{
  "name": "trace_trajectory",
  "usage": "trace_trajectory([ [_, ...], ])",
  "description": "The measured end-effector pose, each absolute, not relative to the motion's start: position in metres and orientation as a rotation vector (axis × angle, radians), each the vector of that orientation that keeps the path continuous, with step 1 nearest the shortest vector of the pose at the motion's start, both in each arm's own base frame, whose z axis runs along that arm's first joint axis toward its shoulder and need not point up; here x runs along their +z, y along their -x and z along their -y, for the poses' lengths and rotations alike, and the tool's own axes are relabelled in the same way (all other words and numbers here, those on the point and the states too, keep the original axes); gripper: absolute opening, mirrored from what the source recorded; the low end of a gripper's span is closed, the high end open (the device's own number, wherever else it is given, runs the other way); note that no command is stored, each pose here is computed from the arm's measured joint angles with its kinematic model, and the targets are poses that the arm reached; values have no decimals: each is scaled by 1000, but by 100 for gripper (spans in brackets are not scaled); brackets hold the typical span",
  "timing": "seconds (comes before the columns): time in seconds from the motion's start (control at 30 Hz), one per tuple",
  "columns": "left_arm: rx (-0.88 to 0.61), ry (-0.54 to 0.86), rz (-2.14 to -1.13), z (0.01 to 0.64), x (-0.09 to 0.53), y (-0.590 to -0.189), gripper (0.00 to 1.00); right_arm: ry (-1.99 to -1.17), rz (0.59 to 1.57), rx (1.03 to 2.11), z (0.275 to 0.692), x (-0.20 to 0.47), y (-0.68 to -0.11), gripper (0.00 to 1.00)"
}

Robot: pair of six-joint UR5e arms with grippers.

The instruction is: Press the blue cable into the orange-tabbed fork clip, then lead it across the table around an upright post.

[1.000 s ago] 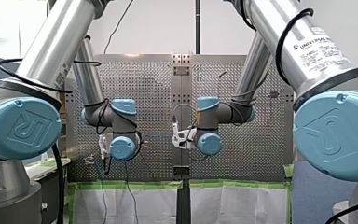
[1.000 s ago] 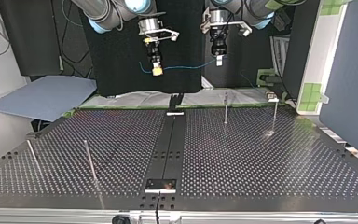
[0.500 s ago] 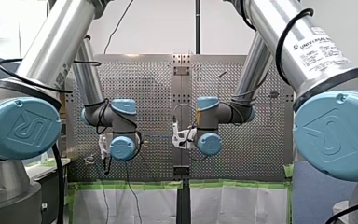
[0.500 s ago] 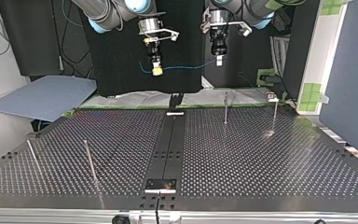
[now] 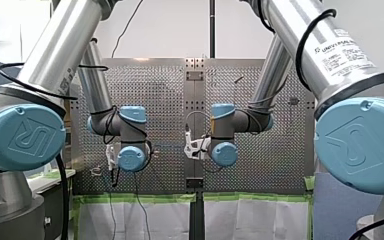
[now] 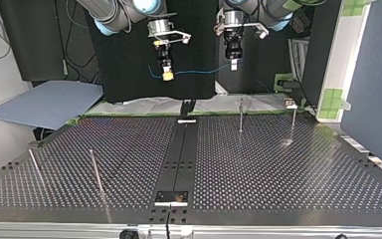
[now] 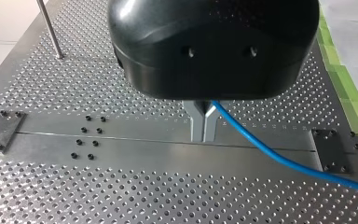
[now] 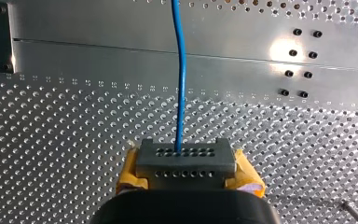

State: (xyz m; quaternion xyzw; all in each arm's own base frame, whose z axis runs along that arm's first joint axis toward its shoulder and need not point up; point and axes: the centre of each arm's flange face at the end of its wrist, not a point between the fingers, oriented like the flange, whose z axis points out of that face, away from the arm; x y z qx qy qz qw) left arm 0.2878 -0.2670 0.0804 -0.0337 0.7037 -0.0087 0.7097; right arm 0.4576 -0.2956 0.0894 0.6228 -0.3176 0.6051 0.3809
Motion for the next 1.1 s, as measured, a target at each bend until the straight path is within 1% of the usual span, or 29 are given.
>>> trace_trajectory([
  [0.53,-20,76,-1562,267,80,-288,0,-1592,810,1543,295,89,-458,0],
  [0.87,-20,76,-1562,267,80,-288,0,-1707,813,1474,277,45,-459,0],
  [1.1,-20,76,-1562,267,80,-288,0,-1731,818,1454,275,33,-457,0],
])
